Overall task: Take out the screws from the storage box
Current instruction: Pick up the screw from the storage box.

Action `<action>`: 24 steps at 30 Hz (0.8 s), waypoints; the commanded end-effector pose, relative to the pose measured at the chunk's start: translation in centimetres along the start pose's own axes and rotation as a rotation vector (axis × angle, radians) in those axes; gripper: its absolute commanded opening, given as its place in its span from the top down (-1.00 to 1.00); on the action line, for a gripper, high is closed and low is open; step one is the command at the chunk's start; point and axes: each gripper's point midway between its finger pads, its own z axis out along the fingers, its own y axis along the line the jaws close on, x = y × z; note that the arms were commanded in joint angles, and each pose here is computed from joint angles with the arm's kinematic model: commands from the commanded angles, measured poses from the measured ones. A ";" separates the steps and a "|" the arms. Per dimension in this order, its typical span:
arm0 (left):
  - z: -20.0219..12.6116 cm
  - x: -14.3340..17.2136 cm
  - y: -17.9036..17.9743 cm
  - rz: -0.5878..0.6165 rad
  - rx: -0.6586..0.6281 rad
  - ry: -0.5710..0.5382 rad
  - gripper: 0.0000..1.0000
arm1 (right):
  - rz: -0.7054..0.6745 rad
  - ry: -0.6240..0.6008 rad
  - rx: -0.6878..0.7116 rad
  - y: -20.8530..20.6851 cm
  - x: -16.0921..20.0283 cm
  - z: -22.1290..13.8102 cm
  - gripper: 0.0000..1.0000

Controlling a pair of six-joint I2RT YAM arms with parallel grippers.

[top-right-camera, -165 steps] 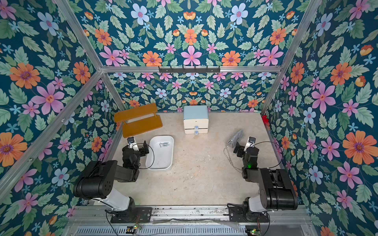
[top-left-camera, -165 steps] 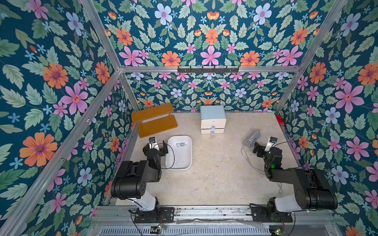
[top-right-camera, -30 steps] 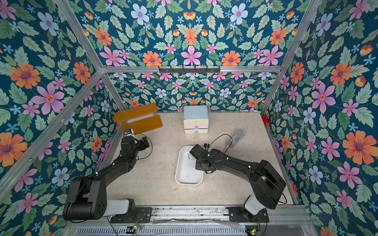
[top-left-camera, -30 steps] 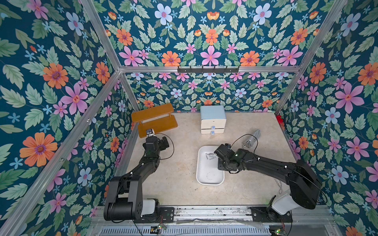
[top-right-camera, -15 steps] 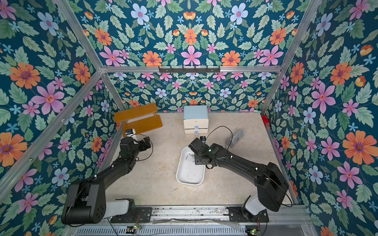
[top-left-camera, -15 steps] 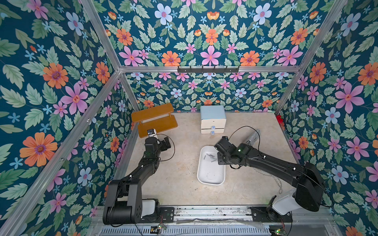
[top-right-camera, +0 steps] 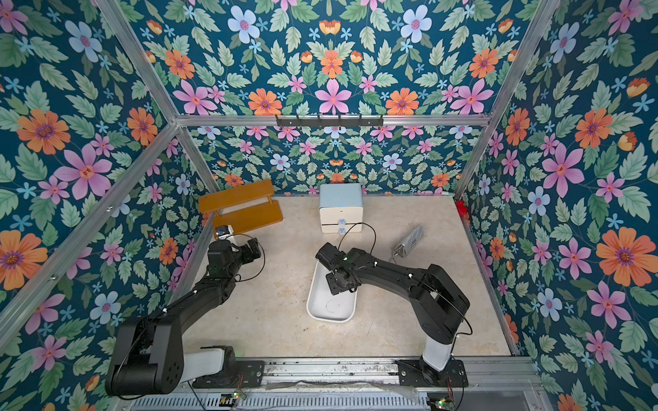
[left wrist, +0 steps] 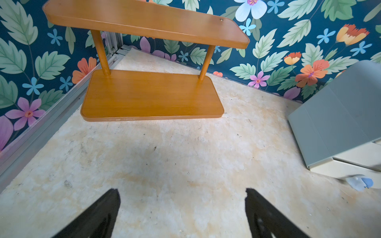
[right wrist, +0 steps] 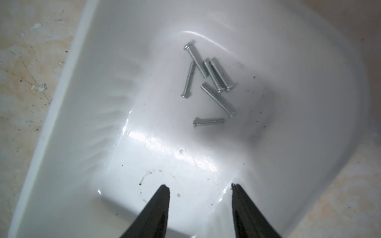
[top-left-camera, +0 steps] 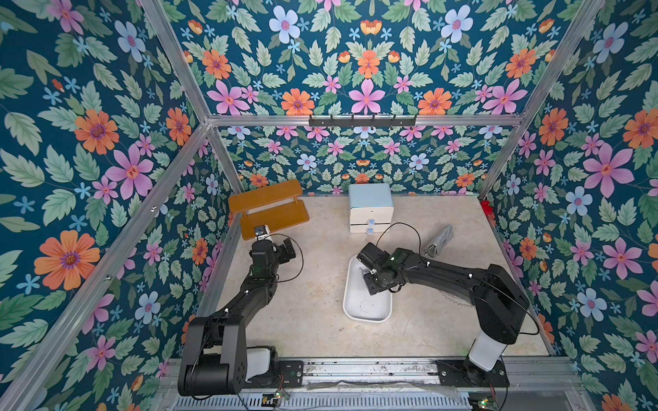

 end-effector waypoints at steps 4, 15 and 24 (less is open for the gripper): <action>0.0 -0.4 0.1 -0.003 -0.006 -0.016 -0.98 | 0.015 0.014 -0.027 1.1 -0.4 1.8 -0.12; 0.1 -0.3 0.2 -0.002 -0.017 -0.012 -0.98 | 0.056 0.036 0.009 -0.4 -1.5 3.6 -0.31; 0.2 -0.3 0.3 0.000 -0.021 -0.009 -0.98 | 0.058 0.063 0.003 -0.8 -1.4 5.1 -0.27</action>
